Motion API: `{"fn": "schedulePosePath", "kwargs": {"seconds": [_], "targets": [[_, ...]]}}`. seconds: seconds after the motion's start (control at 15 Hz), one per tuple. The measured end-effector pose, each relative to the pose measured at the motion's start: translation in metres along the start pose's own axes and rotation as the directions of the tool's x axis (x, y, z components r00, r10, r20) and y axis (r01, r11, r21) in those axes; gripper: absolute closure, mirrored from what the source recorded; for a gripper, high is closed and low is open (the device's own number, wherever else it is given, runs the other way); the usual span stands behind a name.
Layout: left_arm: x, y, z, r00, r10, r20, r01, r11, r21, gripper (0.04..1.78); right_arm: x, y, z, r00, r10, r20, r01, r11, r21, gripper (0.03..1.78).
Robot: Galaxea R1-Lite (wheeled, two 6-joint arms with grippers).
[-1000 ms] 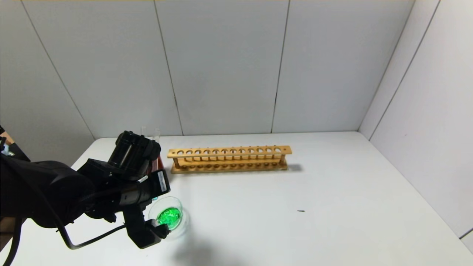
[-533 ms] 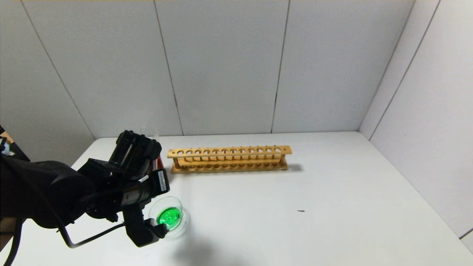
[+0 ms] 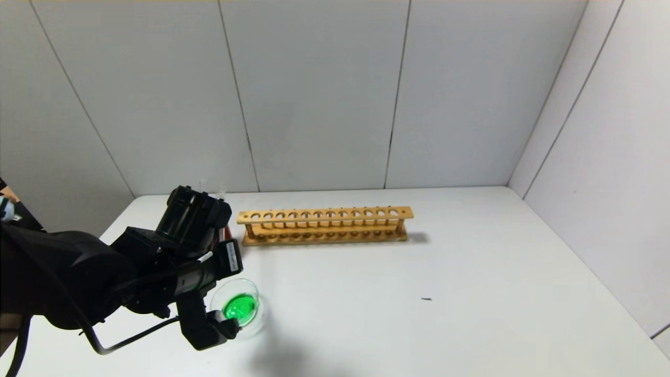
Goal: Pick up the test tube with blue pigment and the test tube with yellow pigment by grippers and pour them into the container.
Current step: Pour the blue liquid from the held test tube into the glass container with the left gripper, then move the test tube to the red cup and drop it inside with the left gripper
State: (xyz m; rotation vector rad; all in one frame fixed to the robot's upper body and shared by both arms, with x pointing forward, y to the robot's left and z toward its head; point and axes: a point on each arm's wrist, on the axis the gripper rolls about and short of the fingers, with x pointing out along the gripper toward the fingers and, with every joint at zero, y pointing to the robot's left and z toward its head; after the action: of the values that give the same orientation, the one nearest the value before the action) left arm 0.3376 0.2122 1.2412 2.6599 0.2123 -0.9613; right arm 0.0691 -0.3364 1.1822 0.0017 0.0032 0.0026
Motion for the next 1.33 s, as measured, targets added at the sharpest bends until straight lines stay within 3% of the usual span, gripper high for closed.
{"fn": "schedulePosePath", "kwargs": {"seconds": [0.13,0.33,0.53,0.73,0.87,1.13,1.33], "targets": [[-0.002,0.001,-0.002,1.000,0.016,-0.004,-0.016,1.000,-0.016,1.51,0.000,0.000,0.000,1.000,0.000,0.000,0.000,1.000,0.000,0.06],[-0.016,0.010,-0.021,0.988,0.137,-0.075,-0.146,0.981,-0.128,1.51,0.000,0.000,0.000,1.000,0.000,0.000,0.000,1.000,0.000,0.06],[-0.053,0.010,-0.045,0.955,0.234,-0.183,-0.284,0.900,-0.330,1.51,0.000,0.000,0.000,1.000,0.000,0.000,0.000,1.000,0.000,0.06],[-0.096,-0.003,-0.066,0.924,0.239,-0.300,-0.378,0.695,-0.611,1.51,0.000,0.000,0.000,1.000,0.000,0.000,0.000,1.000,0.000,0.06],[-0.120,-0.021,-0.073,0.918,0.198,-0.342,-0.395,0.516,-0.760,1.51,0.000,0.000,0.000,1.000,0.000,0.000,0.000,1.000,0.000,0.06],[-0.142,-0.041,-0.088,0.897,0.161,-0.412,-0.433,0.132,-0.892,1.51,0.000,0.000,0.000,1.000,0.000,0.000,0.000,1.000,0.000,0.06],[-0.144,-0.045,-0.093,0.912,0.208,-0.353,-0.326,-0.153,-0.933,1.51,0.000,0.000,0.000,1.000,0.000,0.000,0.000,1.000,0.000,0.06]]}}
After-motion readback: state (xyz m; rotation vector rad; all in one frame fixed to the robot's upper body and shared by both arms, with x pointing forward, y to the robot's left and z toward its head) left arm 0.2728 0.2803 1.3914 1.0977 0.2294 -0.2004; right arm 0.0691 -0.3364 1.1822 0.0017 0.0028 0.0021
